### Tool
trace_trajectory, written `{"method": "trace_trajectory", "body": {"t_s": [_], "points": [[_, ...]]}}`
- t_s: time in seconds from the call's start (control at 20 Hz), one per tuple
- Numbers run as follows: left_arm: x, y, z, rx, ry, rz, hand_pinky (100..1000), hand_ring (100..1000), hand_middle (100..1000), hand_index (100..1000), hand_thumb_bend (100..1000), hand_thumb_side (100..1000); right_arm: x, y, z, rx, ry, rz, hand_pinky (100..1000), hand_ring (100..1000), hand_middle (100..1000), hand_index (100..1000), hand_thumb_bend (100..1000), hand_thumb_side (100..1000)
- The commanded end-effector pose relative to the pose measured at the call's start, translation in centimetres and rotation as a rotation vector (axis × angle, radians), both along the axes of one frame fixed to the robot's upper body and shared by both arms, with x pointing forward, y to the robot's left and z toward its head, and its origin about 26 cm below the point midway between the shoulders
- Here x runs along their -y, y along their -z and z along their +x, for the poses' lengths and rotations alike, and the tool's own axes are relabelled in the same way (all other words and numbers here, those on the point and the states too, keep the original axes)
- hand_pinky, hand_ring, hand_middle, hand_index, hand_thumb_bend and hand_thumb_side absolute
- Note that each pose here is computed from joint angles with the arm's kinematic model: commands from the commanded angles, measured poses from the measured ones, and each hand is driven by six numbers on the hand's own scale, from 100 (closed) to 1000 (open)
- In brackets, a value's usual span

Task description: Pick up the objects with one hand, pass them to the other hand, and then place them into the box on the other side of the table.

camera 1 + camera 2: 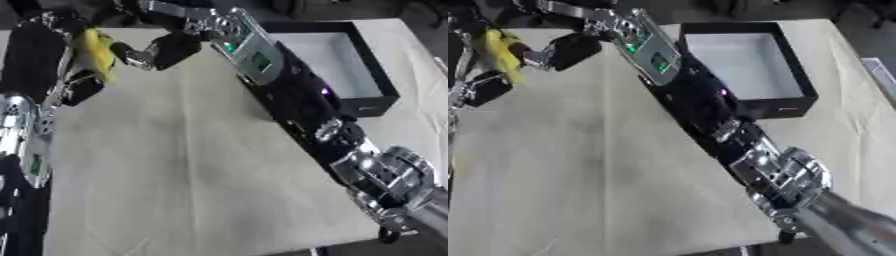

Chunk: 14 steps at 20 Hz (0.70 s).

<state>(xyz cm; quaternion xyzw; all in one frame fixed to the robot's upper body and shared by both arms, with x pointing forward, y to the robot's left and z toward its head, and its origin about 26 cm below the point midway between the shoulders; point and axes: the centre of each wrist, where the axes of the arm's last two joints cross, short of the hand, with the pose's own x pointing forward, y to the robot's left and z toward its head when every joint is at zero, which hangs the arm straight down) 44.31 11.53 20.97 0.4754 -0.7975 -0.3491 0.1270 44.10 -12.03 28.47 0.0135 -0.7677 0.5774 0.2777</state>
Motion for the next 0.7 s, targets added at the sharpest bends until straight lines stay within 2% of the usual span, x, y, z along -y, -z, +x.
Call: {"method": "trace_trajectory", "body": {"t_s": [0.05, 0.1, 0.2, 0.4, 0.6, 0.7], "points": [[0.86, -1.18, -0.56, 0.053, -0.010, -0.001, 596, 486, 430, 489, 277, 100, -0.77, -0.41, -0.22, 0.014, 0.006, -0.007, 961, 1000, 866, 1000, 100, 455], [0.96, -1.10, -0.63, 0.056, -0.016, -0.004, 593, 484, 428, 487, 281, 100, -0.83, -0.36, -0.22, 0.013, 0.014, -0.004, 962, 1000, 868, 1000, 100, 488], [1.07, -0.94, -0.71, 0.060, -0.034, -0.009, 585, 480, 425, 484, 285, 100, -0.83, -0.37, -0.23, 0.021, 0.043, 0.014, 965, 1000, 867, 1000, 100, 487], [1.18, -0.60, -0.79, 0.059, -0.071, -0.024, 582, 478, 423, 482, 287, 100, -0.86, -0.52, -0.42, 0.062, 0.100, 0.059, 984, 1000, 877, 1000, 100, 438], [1.25, -0.48, -0.88, 0.066, -0.105, -0.041, 578, 477, 421, 481, 282, 100, -1.28, -0.48, -0.85, 0.066, 0.107, 0.077, 991, 1000, 878, 1000, 100, 437], [1.20, -0.38, -0.87, 0.064, -0.120, -0.050, 579, 477, 422, 482, 281, 100, -1.23, -0.38, -0.98, 0.061, 0.111, 0.075, 993, 1000, 878, 1000, 100, 374]]}}
